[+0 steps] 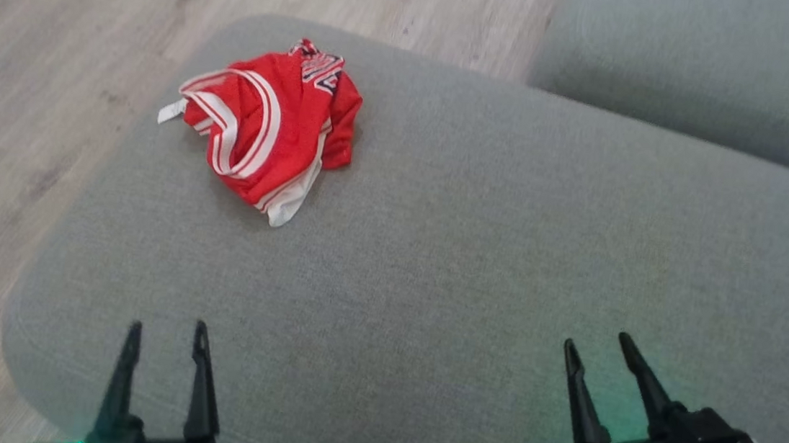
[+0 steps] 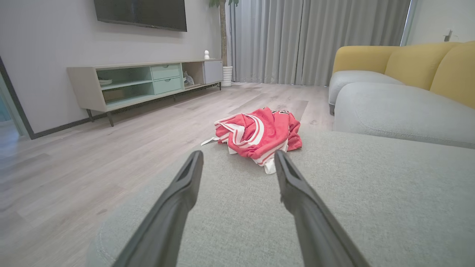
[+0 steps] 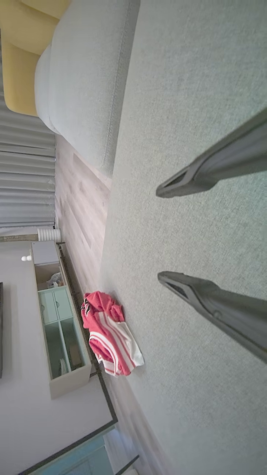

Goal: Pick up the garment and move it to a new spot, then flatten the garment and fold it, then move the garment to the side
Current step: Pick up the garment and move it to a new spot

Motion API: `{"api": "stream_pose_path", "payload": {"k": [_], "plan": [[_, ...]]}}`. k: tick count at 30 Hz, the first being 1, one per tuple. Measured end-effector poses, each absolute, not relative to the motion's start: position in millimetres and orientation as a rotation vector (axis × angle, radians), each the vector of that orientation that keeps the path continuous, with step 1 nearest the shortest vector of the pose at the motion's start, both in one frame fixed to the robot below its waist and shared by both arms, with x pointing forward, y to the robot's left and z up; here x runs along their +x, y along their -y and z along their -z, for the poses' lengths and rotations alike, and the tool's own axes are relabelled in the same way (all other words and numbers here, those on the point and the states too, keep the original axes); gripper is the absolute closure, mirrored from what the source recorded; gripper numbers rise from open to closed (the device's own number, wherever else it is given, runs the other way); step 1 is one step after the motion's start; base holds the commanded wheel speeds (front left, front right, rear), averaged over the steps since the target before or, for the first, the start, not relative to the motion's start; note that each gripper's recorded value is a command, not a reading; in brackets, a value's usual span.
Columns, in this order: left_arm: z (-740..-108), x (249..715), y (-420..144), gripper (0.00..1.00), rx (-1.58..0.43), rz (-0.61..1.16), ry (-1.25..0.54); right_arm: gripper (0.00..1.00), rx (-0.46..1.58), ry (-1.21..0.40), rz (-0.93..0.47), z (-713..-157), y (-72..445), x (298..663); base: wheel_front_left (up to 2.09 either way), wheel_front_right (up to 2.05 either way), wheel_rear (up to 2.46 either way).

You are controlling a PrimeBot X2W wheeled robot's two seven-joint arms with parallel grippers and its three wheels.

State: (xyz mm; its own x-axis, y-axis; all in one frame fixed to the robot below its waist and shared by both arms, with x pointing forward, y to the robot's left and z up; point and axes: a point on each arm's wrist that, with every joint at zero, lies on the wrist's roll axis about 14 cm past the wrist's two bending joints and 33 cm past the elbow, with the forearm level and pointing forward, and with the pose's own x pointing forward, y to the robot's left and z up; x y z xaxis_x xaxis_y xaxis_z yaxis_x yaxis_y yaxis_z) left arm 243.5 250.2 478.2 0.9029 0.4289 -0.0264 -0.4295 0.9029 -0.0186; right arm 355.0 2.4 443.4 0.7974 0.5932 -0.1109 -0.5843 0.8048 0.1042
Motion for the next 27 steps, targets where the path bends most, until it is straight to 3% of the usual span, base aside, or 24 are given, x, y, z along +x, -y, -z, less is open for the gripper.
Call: {"api": "stream_pose_path", "payload": {"k": [5, 12, 20, 27], "plan": [[-506, 277, -277, 0.00, 0.032, -0.486, 0.049, 0.00, 0.034, -0.151, -0.627, -431, 7, 376, 0.00, 0.00, 0.00], [-545, 382, -293, 0.00, 0.123, -0.405, 0.167, 0.00, -0.061, -0.160, -0.648, -400, 30, 429, 0.00, 0.00, 0.00], [-462, 468, -335, 0.00, 0.159, -0.399, -0.134, 0.00, -0.081, -0.192, -0.703, -359, 36, 451, 0.00, 0.00, 0.00], [-379, 468, -357, 0.00, 0.066, -0.461, -0.512, 0.00, -0.074, -0.162, -0.716, -358, 36, 459, 0.00, 0.00, 0.00]]}}
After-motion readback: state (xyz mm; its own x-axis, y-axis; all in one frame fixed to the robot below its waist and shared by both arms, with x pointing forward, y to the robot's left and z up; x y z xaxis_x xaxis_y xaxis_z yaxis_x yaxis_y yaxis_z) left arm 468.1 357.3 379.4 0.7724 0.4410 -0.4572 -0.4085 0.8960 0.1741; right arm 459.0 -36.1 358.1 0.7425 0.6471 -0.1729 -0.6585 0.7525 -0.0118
